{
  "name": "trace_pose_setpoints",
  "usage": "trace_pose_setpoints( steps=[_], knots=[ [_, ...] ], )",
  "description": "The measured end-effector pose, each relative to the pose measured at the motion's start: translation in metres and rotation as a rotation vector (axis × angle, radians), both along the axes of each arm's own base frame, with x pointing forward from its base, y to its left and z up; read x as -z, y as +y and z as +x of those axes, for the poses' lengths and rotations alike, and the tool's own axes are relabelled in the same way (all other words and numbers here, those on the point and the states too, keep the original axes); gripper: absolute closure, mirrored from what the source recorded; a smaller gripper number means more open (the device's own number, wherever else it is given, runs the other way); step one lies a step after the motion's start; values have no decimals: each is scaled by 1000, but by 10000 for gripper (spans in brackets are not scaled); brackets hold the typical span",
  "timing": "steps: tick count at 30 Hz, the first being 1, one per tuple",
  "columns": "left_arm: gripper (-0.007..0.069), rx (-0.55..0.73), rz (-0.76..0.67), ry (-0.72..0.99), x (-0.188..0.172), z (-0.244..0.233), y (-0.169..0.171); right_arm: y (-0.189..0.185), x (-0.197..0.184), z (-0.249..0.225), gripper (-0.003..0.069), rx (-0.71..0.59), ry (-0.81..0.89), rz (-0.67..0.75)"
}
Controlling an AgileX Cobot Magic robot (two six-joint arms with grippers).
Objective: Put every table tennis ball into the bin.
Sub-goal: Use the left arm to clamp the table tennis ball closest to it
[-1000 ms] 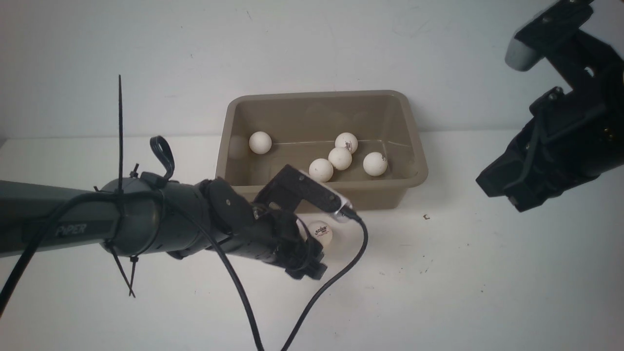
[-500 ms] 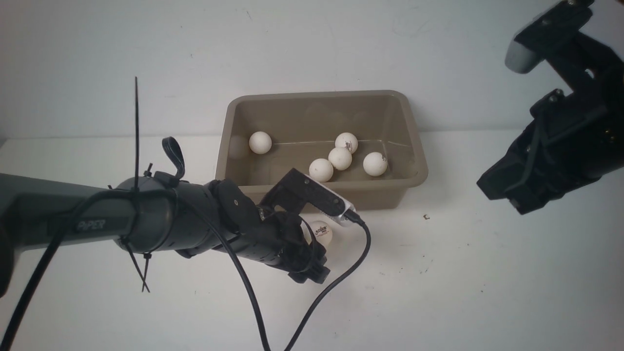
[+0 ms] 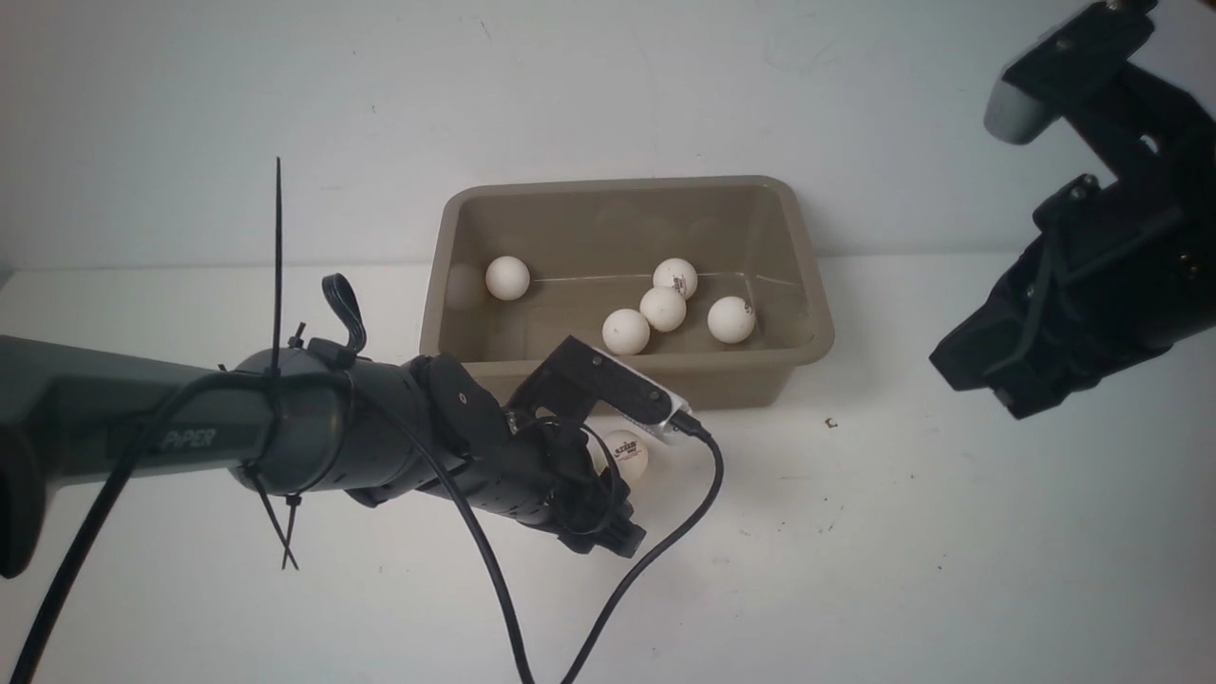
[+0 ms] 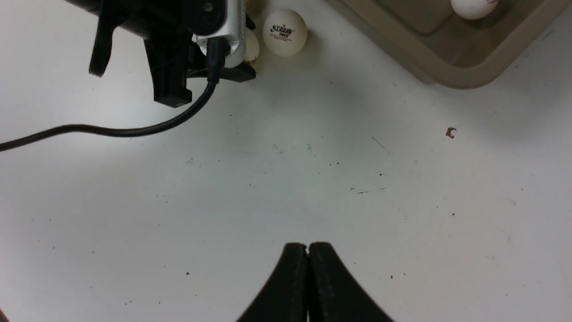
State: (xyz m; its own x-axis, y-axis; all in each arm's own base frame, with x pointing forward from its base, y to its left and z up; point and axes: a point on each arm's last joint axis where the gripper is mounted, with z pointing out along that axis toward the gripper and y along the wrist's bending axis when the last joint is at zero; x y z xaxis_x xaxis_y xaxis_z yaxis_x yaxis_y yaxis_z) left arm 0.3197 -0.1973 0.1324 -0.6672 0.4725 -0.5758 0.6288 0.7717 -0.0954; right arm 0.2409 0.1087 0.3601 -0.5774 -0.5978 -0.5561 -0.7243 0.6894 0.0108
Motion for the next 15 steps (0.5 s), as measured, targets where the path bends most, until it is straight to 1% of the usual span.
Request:
trace_pose_setpoints(
  steps=[3, 6, 8, 11, 15],
  knots=[
    [275, 12, -29, 39, -8, -5, -2, 0, 0, 0, 675, -1, 0, 0],
    [275, 11, -69, 20, -29, -9, -1, 0, 0, 0, 675, -1, -2, -4],
    [275, 3, -100, -32, -52, -11, 0, 0, 0, 0, 675, -1, -2, -4],
    [274, -17, -150, -207, -101, -10, 5, 0, 0, 0, 675, 0, -3, -4],
    [273, -24, -171, -359, -138, 15, 3, 0, 0, 1, 675, 1, -9, -3]
  ],
)
